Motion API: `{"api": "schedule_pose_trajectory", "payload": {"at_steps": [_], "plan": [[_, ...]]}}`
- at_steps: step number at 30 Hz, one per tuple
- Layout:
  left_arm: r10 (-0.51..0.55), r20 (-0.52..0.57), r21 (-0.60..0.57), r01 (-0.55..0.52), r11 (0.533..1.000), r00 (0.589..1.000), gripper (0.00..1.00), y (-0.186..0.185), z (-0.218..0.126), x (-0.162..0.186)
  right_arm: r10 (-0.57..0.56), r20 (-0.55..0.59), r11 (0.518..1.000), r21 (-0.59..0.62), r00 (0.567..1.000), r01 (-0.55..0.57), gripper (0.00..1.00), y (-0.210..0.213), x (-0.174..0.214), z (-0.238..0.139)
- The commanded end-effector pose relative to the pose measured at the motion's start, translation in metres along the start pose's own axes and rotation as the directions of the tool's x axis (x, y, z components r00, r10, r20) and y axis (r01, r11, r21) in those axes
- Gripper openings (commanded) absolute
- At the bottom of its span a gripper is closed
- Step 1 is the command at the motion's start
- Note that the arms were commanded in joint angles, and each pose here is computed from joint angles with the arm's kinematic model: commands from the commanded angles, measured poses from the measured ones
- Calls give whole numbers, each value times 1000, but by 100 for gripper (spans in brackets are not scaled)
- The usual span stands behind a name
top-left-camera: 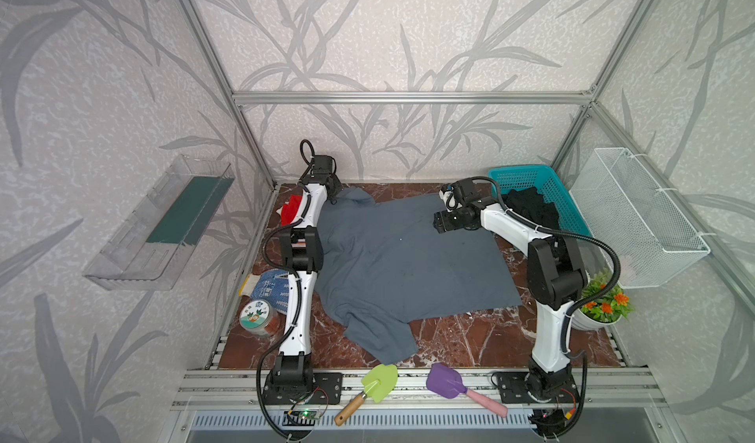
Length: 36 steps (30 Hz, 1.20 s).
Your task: Fold and stack the t-shirts
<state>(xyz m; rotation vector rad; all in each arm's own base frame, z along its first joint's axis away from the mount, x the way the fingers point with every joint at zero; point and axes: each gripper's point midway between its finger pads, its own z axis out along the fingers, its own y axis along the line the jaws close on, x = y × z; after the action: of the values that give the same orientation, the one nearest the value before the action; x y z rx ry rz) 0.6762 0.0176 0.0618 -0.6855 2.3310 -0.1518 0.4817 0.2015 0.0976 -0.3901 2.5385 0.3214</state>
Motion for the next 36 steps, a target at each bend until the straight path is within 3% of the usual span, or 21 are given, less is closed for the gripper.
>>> {"api": "schedule_pose_trajectory", "payload": {"at_steps": [1,8,15,19,24,28,31,36], "plan": [[26,28,15,-27,1000,999,0,-7,-12,-11,11,-10,1000,-23,1000,-12,77,1,1,1],[48,39,31,-49,998,998,0,-19,-73,-32,31,13,999,9,999,-31,77,-3,0,-14],[47,61,-28,-46,999,997,0,-14,-146,-10,136,-19,990,34,991,-135,77,-27,15,-22],[39,40,-92,-36,995,998,0,5,-195,37,178,-23,984,25,984,-177,77,-32,30,-27],[21,23,-183,-16,983,1000,0,44,-247,132,190,9,982,-1,982,-190,77,-27,39,-35],[15,-11,-99,-16,995,1000,37,57,-267,200,186,19,983,-14,982,-185,77,-24,39,-42],[45,-23,-9,-45,999,999,42,61,-278,223,183,29,983,-17,983,-182,77,-23,37,-47],[116,-31,-98,-119,988,993,42,84,-286,225,192,33,981,-40,981,-191,77,-19,37,-50]]}}
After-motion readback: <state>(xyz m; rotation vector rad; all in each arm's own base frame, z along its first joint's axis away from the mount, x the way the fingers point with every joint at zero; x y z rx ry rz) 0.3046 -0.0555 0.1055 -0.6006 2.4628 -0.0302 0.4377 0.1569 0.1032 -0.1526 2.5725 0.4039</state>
